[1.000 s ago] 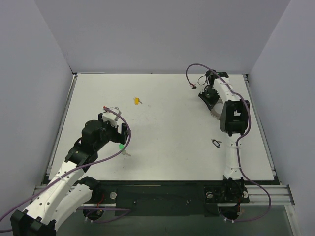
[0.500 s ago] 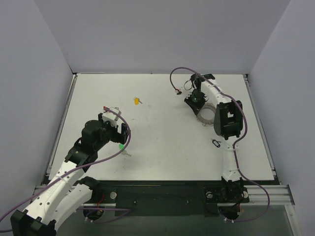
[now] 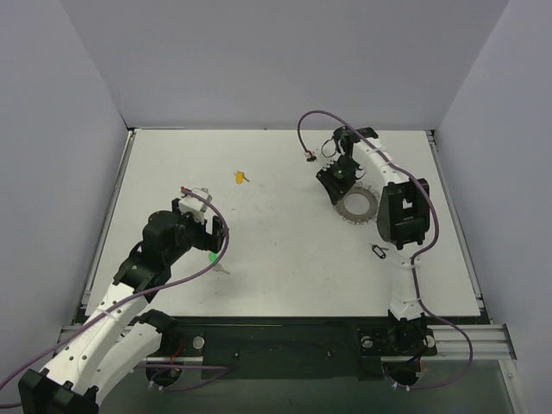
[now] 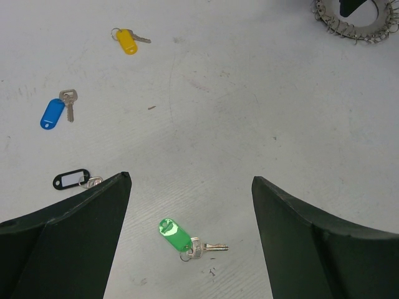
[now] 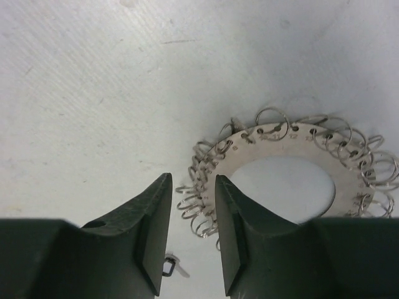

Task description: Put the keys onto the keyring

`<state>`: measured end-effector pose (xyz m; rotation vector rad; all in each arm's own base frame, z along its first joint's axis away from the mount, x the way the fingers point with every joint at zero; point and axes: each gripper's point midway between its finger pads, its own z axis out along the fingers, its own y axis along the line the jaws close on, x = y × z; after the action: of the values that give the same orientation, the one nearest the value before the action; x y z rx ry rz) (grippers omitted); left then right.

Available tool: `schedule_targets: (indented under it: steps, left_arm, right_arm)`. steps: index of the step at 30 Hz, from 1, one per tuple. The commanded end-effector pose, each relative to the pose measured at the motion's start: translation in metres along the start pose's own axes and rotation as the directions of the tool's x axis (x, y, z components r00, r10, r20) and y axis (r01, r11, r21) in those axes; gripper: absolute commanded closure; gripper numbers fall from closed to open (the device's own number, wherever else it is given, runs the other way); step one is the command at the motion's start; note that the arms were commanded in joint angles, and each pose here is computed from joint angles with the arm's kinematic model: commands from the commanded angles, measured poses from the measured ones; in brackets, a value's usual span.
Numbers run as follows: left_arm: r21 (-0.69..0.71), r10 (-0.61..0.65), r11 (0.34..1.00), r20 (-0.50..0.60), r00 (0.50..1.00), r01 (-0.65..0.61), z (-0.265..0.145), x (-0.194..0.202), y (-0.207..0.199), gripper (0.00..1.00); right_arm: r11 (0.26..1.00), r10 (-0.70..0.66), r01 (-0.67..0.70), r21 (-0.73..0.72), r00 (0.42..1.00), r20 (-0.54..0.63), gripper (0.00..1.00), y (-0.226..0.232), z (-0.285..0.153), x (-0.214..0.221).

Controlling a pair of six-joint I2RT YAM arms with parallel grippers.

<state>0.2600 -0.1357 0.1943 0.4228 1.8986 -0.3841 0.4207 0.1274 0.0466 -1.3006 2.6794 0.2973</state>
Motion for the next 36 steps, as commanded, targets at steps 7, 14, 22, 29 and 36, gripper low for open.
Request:
schedule_targets:
  steps: [7,14,22,29,36]
  left_arm:
    - [0.015,0.010,1.000,0.056,0.998,-0.011,-0.003,-0.013,-0.002,0.11]
    - [0.020,0.010,1.000,0.055,0.998,-0.011,-0.002,-0.013,-0.003,0.11]
    - [0.015,0.009,1.000,0.046,0.999,-0.010,-0.001,-0.011,-0.002,0.11]
    - [0.009,0.009,1.000,0.040,0.999,-0.009,0.001,-0.009,0.000,0.11]
    - [0.009,0.007,1.000,0.035,0.999,-0.007,0.002,-0.008,0.000,0.11]
  right_arm:
    - [0.961,0.272,-0.276,-0.012,0.939,0.212,0.69,-0.020,-0.086,0.036]
    - [0.812,0.541,-0.580,0.066,0.790,0.290,0.69,-0.081,-0.087,0.058]
    - [0.645,0.685,-0.750,0.149,0.653,0.324,0.70,-0.122,-0.073,0.054]
    - [0.531,0.786,-0.841,0.102,0.534,0.312,0.73,-0.127,-0.044,0.048]
    - [0.506,0.804,-0.853,0.131,0.521,0.286,0.75,-0.129,-0.028,0.055]
